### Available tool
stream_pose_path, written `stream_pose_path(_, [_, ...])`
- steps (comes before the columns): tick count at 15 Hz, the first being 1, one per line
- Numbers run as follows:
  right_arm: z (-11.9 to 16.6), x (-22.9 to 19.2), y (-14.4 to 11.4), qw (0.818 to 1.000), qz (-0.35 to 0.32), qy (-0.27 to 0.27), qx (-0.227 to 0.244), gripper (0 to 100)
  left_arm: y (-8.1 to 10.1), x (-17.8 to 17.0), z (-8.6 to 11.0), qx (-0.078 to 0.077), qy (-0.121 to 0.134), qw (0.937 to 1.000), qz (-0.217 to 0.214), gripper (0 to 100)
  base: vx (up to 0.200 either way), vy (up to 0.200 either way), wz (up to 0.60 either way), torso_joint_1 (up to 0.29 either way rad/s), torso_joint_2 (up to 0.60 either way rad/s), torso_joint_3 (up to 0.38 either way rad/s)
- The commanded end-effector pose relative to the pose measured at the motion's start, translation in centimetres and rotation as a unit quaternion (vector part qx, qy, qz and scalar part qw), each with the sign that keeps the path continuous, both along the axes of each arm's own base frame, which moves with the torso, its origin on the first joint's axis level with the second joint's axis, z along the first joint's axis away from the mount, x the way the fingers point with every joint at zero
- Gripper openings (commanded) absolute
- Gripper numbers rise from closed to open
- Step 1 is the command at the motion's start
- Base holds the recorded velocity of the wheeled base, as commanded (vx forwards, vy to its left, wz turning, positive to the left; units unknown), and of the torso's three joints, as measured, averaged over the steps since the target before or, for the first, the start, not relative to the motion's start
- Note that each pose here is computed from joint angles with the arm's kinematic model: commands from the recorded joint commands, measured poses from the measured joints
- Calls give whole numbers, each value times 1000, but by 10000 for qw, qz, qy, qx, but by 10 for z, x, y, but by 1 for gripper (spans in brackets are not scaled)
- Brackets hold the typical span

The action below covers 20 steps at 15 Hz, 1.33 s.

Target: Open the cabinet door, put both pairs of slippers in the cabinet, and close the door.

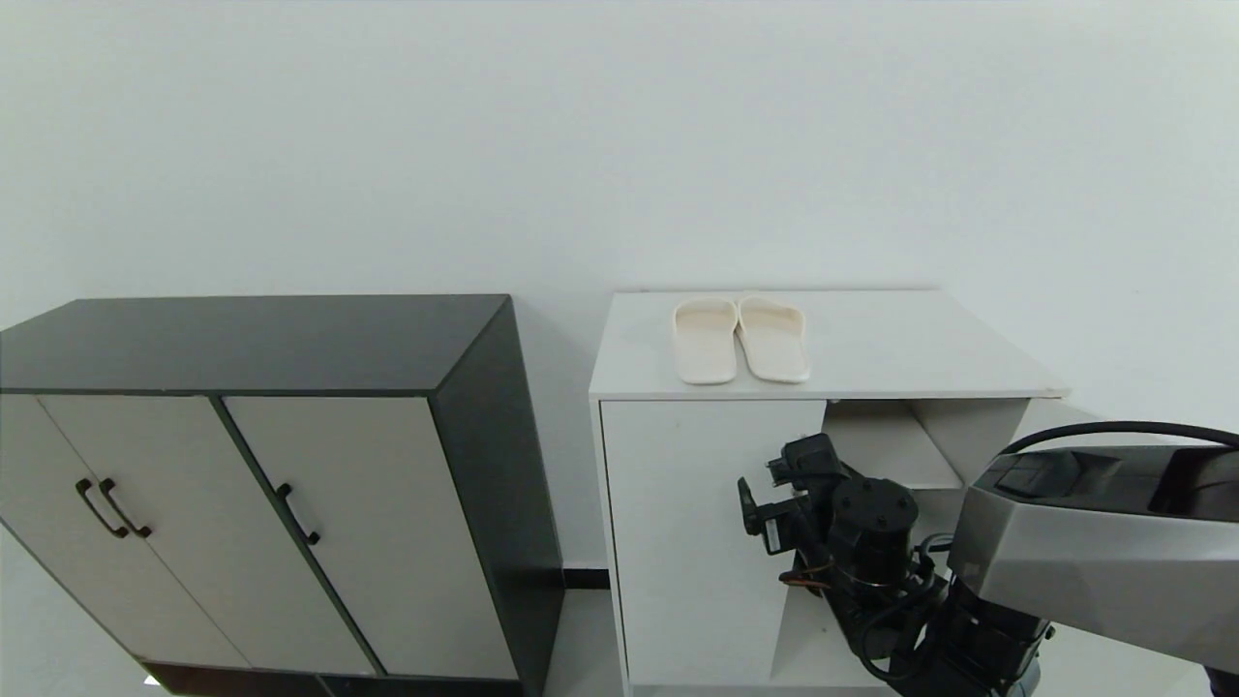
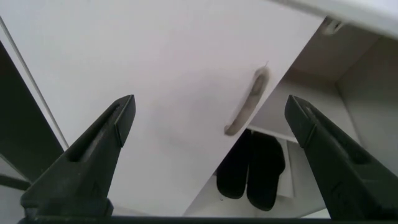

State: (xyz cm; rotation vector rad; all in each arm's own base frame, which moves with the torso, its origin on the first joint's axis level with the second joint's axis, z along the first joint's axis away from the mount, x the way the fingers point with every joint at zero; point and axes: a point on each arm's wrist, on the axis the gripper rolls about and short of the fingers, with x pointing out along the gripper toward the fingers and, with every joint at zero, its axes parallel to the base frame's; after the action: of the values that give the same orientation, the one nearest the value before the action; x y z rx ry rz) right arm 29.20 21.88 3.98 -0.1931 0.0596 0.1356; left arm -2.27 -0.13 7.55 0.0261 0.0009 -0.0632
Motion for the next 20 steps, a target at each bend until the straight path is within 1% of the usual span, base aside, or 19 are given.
stream_pose_path(1, [-1, 0, 0, 10000, 6, 6, -8, 100, 0, 0, 0, 0, -1, 10000, 1, 0, 0, 0, 0, 246, -583, -334])
stream_pose_path(5, [0, 1, -1, 10000, 4, -9, 23, 100, 0, 0, 0, 0, -1, 10000, 1, 0, 0, 0, 0, 260, -600, -332])
stream_pose_path(6, [2, 2, 0, 9999, 6, -126, 91, 100, 0, 0, 0, 0, 7, 10000, 1, 0, 0, 0, 0, 227, -486, -271])
stream_pose_path(8, [2, 2, 0, 9999, 41, -159, 36, 100, 0, 0, 0, 0, -1, 10000, 1, 0, 0, 0, 0, 85, -200, -100])
stream_pose_path(10, [16, -9, 0, 9996, 226, -171, 29, 100, 0, 0, 0, 0, 7, 10000, 1, 0, 0, 0, 0, 0, 0, 0])
stream_pose_path(12, [36, -20, 3, 9990, 317, 211, 252, 100, 0, 0, 0, 0, -1, 10000, 1, 0, 0, 0, 0, 0, 0, 0])
stream_pose_path(15, [69, -24, 7, 9924, 248, 758, 941, 100, 0, 0, 0, 0, -1, 10000, 1, 0, 0, 0, 0, 0, 0, 0])
stream_pose_path(16, [82, -21, 12, 9878, 192, 908, 1252, 100, 0, 0, 0, 0, -1, 10000, 1, 0, 0, 0, 0, 0, 0, 0])
stream_pose_path(17, [90, -17, 14, 9836, 103, 1008, 1491, 100, 0, 0, 0, 0, -1, 10000, 1, 0, 0, 0, 0, 0, 0, 0])
stream_pose_path(18, [94, -15, 16, 9814, 39, 1010, 1634, 100, 0, 0, 0, 0, -1, 10000, 1, 0, 0, 0, 0, 0, 0, 0])
stream_pose_path(20, [94, -14, 15, 9815, -57, 981, 1641, 100, 0, 0, 0, 0, -1, 10000, 1, 0, 0, 0, 0, 0, 0, 0])
